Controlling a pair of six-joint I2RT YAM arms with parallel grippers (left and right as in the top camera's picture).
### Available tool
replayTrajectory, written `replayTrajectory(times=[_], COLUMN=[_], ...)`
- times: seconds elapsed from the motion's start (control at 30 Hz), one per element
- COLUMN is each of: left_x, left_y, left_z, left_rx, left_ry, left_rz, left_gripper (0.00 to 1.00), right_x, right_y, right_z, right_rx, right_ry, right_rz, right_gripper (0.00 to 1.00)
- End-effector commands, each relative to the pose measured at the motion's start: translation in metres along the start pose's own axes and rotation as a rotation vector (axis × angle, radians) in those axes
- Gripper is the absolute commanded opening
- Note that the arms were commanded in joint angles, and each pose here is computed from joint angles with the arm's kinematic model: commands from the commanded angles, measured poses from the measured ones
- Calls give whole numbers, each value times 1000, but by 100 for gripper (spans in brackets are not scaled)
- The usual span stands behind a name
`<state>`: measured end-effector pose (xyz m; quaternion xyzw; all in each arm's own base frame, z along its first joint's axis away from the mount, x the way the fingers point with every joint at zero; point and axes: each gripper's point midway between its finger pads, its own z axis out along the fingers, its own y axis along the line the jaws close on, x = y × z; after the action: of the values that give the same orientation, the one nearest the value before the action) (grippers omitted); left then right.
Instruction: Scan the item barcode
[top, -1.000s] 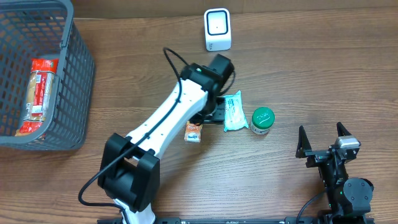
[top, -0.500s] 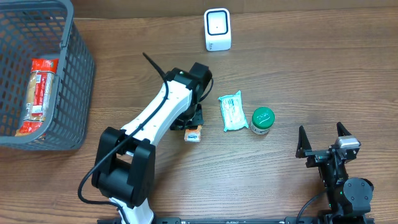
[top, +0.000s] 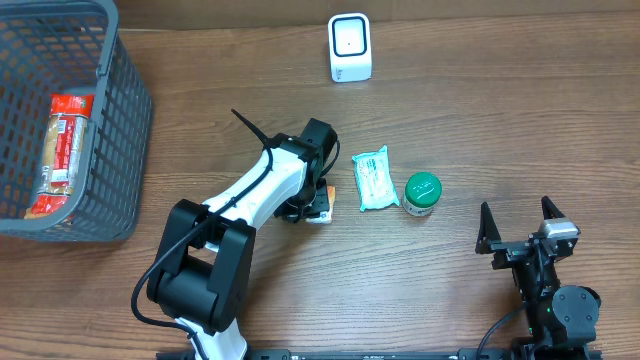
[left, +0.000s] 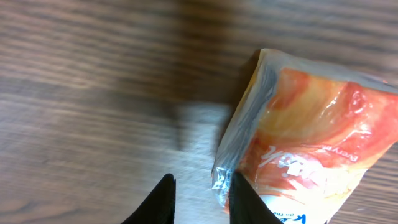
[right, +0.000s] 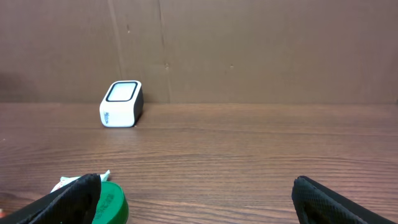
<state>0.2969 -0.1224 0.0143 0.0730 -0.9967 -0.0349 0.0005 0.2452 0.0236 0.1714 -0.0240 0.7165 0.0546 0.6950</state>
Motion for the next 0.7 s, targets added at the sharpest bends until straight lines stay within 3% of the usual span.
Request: replayTrajectory(times=[0.0, 0.43, 0.53, 0.67], left_x=[0, -10, -15, -34], left_y=[-12, -42, -48, -48], left_z=[2, -4, -17, -55], left_rx=[64, 213, 242, 256], left_ry=[1, -25, -32, -85], left_rz=[-12, 48, 81, 113], left_gripper=[23, 28, 22, 24], right_x=[1, 1, 1, 1], right_y=[-3, -3, -3, -3], right_z=[0, 0, 0, 0], right_rx=[16, 16, 16, 16], right_ry=[-7, -7, -7, -7], right_rz=[-1, -1, -1, -1], right_gripper=[100, 100, 100, 100])
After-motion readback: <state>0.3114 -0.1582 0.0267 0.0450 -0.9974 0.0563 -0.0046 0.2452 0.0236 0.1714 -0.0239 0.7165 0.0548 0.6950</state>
